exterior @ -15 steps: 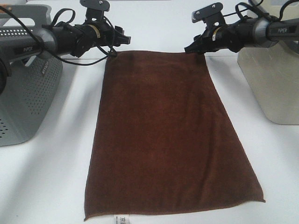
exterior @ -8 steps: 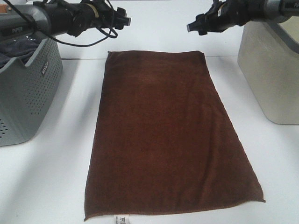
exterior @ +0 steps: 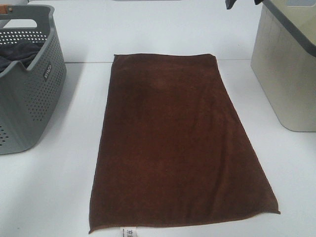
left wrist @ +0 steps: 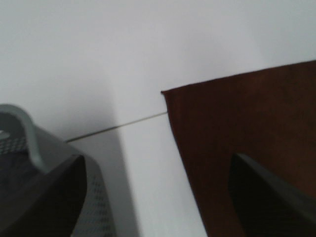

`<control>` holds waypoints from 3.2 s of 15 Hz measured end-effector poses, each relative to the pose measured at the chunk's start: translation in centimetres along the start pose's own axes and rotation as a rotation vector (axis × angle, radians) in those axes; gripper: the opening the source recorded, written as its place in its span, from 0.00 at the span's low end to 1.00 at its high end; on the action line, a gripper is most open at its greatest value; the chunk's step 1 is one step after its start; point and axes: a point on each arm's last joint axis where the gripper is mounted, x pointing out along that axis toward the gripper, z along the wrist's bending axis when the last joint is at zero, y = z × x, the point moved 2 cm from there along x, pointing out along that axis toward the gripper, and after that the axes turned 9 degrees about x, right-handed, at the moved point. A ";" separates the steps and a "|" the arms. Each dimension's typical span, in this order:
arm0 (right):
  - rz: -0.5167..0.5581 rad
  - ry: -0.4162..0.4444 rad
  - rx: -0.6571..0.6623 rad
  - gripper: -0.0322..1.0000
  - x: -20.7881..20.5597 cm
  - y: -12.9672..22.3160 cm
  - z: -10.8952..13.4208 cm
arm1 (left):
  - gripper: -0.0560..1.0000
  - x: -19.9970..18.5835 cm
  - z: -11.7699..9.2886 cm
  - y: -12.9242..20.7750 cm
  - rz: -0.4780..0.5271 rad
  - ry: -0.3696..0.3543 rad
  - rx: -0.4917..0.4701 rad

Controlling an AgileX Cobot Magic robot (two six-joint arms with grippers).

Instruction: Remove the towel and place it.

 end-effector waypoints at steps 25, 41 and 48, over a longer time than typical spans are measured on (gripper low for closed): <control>0.077 -0.144 -0.055 0.61 -19.5 33.6 -9.4 | 0.77 -23.5 0.4 32.8 0.277 0.298 0.051; -0.293 -0.250 -0.118 0.61 -22.7 36.2 -10.1 | 0.77 -27.5 -0.3 35.9 -0.041 0.399 0.147; -0.331 -0.049 0.076 0.61 -22.6 36.0 -10.9 | 0.77 -30.3 1.3 37.6 -0.228 0.108 -0.073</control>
